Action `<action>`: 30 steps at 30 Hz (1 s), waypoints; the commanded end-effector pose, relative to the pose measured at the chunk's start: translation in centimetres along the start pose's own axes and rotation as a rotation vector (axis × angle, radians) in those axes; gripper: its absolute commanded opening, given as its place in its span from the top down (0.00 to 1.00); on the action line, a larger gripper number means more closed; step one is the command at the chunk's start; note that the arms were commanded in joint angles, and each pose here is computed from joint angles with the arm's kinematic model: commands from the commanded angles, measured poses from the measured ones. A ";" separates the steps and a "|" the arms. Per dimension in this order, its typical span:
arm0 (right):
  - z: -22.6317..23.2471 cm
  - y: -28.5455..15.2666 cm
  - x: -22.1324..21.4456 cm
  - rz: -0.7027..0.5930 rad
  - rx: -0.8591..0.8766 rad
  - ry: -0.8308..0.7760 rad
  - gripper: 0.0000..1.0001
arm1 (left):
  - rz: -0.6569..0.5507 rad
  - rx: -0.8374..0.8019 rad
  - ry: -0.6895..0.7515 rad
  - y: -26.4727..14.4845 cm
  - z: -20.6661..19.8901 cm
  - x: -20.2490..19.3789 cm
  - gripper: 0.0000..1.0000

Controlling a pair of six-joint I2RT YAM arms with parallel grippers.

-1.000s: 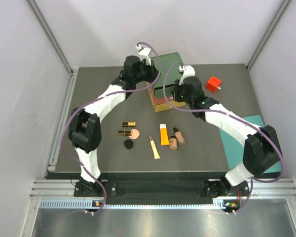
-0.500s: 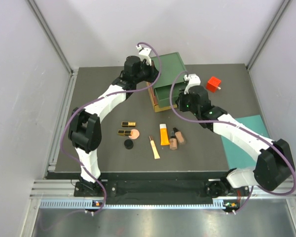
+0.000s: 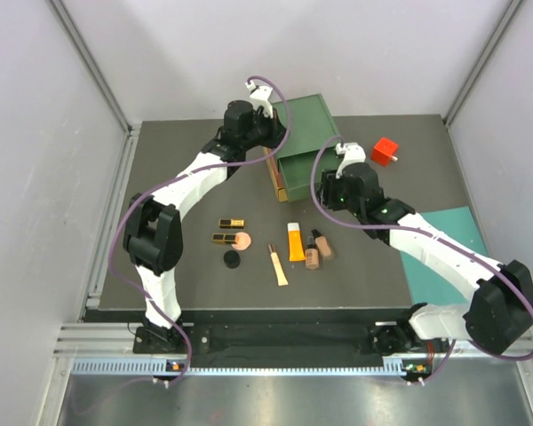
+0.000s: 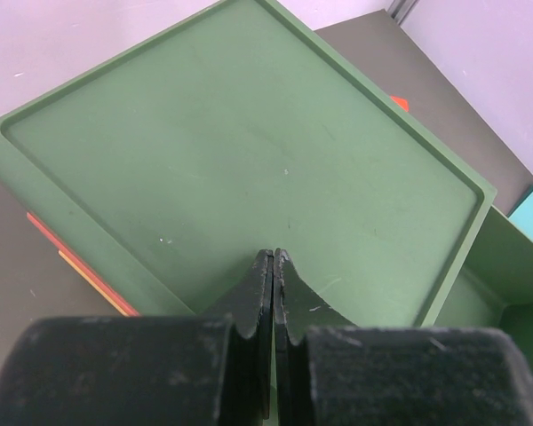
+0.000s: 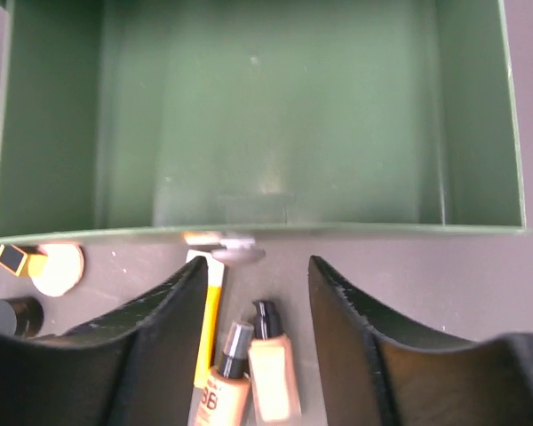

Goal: Organize the makeup

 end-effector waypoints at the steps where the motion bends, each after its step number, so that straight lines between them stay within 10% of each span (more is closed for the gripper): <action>1: 0.3 -1.1 1.1 -0.025 -0.003 0.005 0.48 | 0.127 0.078 -0.012 0.4 1.5 -3.0 1.00; 30: 0.5 -1.9 -8.9 0.260 0.104 -0.123 0.46 | 0.174 0.086 -0.021 0.4 1.8 -4.2 1.00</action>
Point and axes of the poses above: each gripper's point midway between its finger pads, its own y axis out along the fingers, its own z axis along the line the jaws close on, x = y × z, the point moved 10 cm from there along -y, back along the fingers, and after that the axes turned 2 degrees about -y, right-handed, at the moved point
